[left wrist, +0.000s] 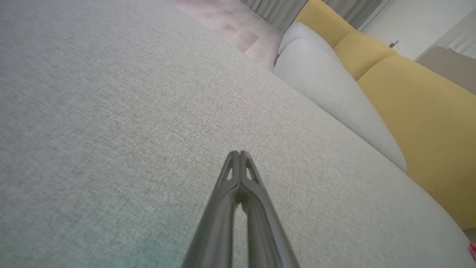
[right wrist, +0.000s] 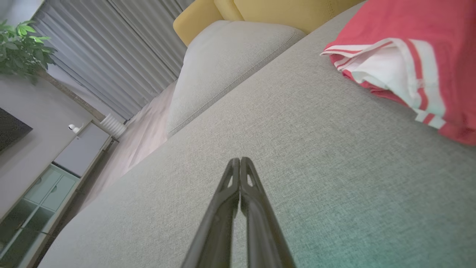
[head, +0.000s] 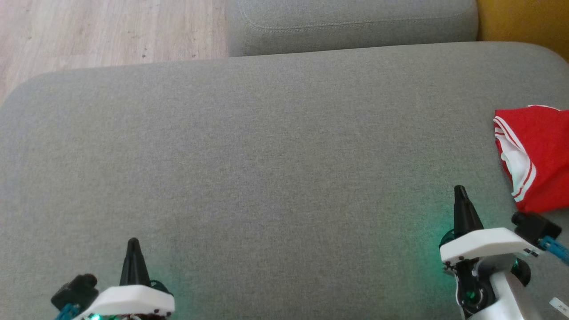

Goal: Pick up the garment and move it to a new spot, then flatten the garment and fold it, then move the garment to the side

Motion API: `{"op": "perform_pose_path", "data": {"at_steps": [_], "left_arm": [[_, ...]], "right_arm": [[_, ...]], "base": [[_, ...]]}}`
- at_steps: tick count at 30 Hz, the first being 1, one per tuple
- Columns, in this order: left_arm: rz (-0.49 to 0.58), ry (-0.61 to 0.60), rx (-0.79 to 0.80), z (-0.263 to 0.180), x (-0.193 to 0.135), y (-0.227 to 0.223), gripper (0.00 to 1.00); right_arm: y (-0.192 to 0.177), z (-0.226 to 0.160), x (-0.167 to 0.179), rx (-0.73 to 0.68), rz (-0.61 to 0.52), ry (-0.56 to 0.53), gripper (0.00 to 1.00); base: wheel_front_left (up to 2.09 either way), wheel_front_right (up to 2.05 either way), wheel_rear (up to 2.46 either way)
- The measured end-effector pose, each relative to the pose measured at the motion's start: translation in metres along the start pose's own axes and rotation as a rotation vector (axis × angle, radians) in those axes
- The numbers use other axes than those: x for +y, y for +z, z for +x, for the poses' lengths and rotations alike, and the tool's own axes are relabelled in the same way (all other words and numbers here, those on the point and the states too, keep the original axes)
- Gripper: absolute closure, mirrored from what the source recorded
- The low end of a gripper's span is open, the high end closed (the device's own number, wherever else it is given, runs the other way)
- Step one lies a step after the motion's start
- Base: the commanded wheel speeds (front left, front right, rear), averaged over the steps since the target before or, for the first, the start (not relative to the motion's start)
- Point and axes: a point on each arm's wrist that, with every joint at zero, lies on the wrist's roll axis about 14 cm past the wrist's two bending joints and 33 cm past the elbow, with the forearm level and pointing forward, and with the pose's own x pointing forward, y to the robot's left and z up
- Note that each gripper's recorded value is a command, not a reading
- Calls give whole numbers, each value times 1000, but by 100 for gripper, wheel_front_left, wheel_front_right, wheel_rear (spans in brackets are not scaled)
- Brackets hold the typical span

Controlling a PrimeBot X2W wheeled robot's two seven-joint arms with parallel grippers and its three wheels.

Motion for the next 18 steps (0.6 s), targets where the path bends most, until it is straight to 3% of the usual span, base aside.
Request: {"op": "perform_pose_path", "data": {"at_steps": [18], "left_arm": [[-208, -8, 2, 0, -1, 8, 100]], "right_arm": [[15, -1, 0, -36, 218, -3, 100]], "base": [[0, 0, 0]]}}
